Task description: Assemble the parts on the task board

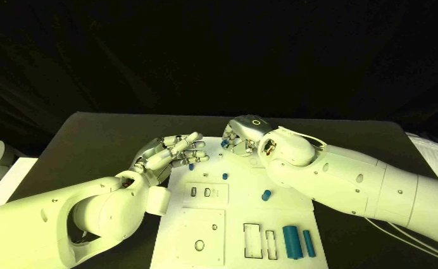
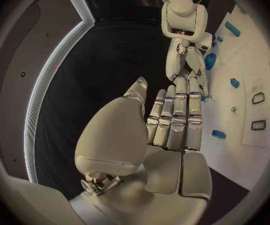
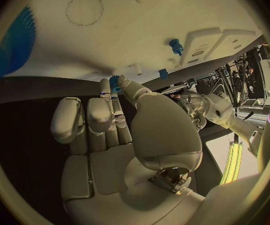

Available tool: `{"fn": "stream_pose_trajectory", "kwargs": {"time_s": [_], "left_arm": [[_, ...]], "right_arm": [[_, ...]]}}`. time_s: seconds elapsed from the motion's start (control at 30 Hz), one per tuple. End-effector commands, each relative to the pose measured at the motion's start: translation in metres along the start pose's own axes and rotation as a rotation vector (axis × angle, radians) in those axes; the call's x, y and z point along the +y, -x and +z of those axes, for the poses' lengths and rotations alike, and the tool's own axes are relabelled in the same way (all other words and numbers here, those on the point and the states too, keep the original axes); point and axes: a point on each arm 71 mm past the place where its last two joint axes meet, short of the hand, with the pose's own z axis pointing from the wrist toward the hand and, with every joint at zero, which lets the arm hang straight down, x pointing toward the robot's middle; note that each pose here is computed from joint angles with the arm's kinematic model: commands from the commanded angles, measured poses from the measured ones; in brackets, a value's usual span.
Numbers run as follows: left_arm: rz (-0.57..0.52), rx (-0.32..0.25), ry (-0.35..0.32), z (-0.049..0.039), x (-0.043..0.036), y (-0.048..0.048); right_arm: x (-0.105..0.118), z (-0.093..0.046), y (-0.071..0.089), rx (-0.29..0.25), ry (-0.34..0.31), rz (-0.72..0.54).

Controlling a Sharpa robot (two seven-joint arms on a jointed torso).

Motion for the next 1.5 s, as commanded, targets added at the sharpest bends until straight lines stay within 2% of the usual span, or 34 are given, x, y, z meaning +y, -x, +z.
{"fn": "stream_pose_trajectory", "kwargs": {"time_s": [0.03, 0.37, 0.73, 0.87, 1.0, 1.1, 1.27, 1.37, 1.5], "left_arm": [[-0.012, 0.024, -0.005, 0.0001, -0.0010, -0.0033], [-0.014, 0.028, -0.004, -0.0004, -0.0012, -0.0040], [-0.012, 0.024, -0.004, -0.0014, -0.0023, -0.0022], [-0.011, 0.021, -0.004, -0.0022, -0.0028, -0.0008], [-0.008, 0.016, -0.005, -0.0027, -0.0034, 0.0014], [-0.007, 0.012, -0.007, -0.0032, -0.0040, 0.0030], [-0.006, 0.010, -0.009, -0.0043, -0.0048, 0.0044], [-0.006, 0.010, -0.010, -0.0049, -0.0052, 0.0049], [-0.007, 0.011, -0.011, -0.0055, -0.0055, 0.0050]], "right_arm": [[-0.001, 0.001, -0.004, 0.034, -0.017, -0.018], [0.000, 0.004, -0.005, 0.039, -0.020, -0.021], [-0.001, -0.001, 0.002, -0.035, -0.014, 0.007], [-0.007, -0.012, 0.006, -0.040, -0.018, 0.033], [-0.021, -0.030, 0.015, -0.033, -0.043, 0.079], [-0.038, -0.047, 0.024, -0.025, -0.091, 0.144], [-0.071, -0.073, 0.031, 0.025, -0.204, 0.248], [-0.085, -0.083, 0.031, 0.058, -0.248, 0.249], [-0.095, -0.088, 0.030, 0.091, -0.280, 0.226]]}}
